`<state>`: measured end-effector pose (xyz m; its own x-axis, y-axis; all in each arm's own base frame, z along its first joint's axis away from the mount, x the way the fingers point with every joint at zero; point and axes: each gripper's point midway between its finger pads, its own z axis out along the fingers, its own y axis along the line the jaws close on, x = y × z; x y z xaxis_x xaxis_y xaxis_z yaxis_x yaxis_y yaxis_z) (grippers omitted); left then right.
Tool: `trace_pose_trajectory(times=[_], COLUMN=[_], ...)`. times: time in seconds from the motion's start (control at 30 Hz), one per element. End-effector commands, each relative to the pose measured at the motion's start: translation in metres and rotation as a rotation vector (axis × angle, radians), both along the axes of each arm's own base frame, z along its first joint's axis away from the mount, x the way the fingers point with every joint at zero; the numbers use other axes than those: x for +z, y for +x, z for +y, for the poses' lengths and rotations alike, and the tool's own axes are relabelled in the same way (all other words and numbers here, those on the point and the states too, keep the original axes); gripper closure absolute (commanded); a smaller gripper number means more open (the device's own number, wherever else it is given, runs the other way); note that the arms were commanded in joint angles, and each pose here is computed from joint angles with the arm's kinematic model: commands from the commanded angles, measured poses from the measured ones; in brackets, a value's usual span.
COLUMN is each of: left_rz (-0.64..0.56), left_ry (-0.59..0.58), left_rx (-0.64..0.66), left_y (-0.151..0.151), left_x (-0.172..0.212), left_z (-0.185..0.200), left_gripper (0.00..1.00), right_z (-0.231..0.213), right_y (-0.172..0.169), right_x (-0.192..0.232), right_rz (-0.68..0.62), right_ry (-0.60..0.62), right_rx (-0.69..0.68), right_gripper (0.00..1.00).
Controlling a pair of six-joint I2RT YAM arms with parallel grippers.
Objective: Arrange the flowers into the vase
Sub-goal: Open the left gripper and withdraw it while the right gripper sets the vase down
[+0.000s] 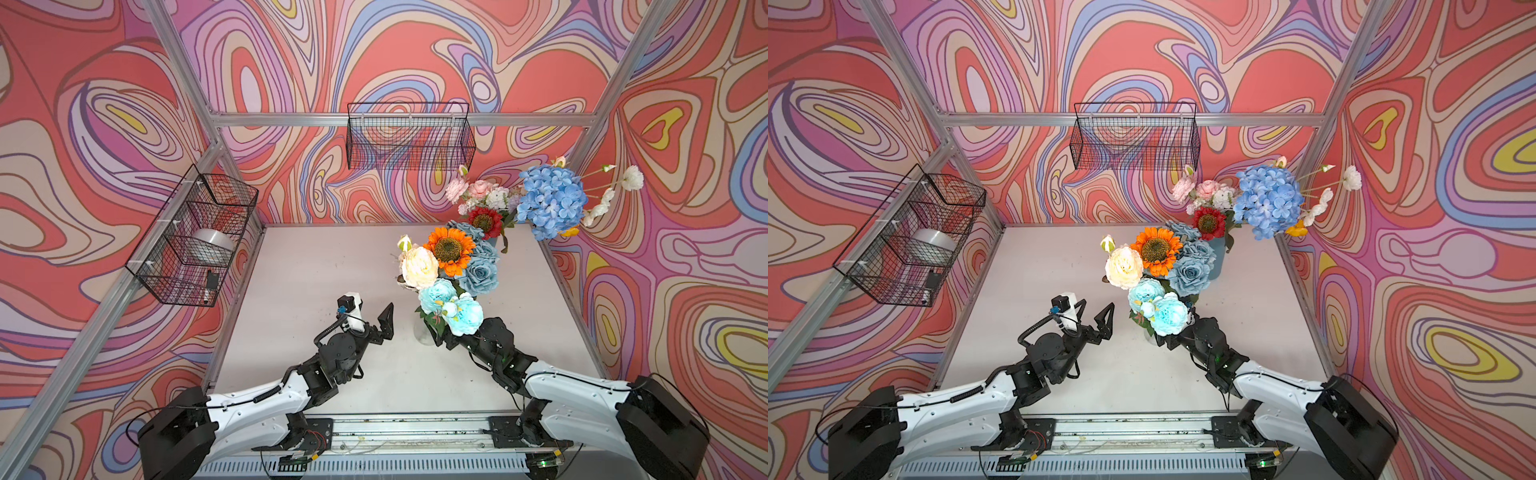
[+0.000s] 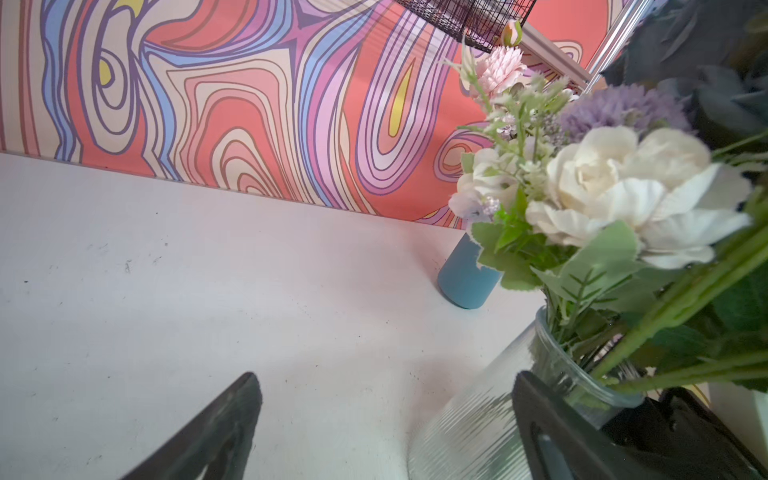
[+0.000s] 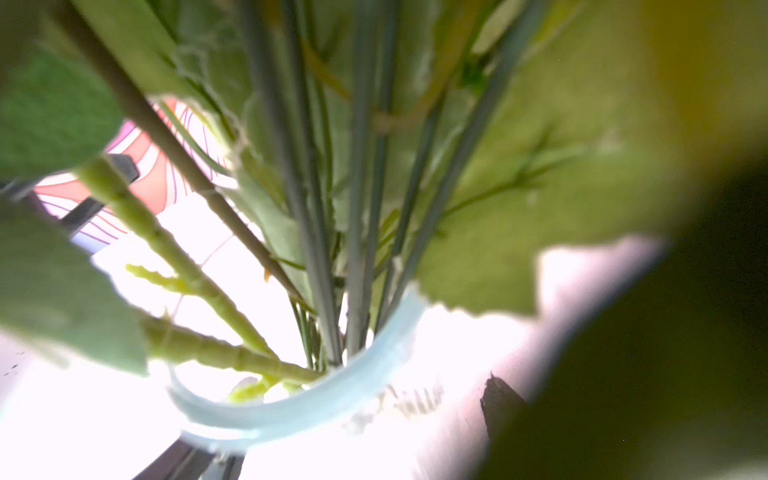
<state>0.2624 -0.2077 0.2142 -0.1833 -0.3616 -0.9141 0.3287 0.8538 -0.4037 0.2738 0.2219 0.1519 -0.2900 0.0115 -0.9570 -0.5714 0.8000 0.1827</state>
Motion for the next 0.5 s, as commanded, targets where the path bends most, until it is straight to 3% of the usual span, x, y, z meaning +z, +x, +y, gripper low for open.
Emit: trace_pose_trajectory(times=[0.0, 0.47], left_rz=[0.019, 0.033], left_ry=[-0.006, -0.033], left_rx=[0.044, 0.093], left_y=[0.002, 0.003], left_x=[-0.006, -0.015], left_z=[0.011, 0.026], left_gripper=[0.03, 0.04], right_z=[-0.004, 0.005], right_y=[0.004, 0.026], right_x=[-0.003, -0.016], right_rz=[-0.025, -0.039], right_ry=[-0.008, -0.025], right_rx=[-0.036, -0.071], right_gripper=[0.14, 0.22])
